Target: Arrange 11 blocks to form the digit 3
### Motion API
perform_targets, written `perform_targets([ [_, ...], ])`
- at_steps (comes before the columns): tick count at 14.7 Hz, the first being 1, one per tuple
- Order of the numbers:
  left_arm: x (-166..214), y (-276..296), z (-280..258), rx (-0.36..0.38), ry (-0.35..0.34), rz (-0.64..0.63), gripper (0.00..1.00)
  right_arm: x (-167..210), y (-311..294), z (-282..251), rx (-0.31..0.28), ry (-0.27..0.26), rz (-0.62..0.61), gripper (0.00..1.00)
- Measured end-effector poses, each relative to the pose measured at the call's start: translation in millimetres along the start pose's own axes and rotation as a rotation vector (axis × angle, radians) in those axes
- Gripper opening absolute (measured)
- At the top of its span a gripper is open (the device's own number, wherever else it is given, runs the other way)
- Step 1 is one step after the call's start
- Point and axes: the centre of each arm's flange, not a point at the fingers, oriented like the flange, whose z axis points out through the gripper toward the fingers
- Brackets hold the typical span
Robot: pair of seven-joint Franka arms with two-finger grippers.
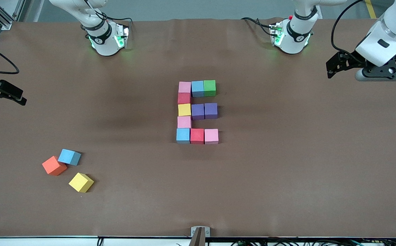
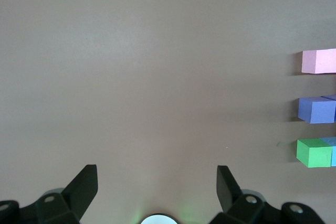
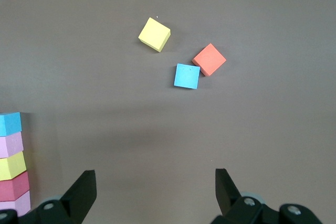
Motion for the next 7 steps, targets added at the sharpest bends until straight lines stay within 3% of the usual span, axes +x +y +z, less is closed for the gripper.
perform_targets([
  [7, -0.9, -8.1, -10.7, -0.003, 0.011, -0.014, 1.0, -0.1, 0.6, 1.0, 0.0, -0.002, 0.001, 1.0],
])
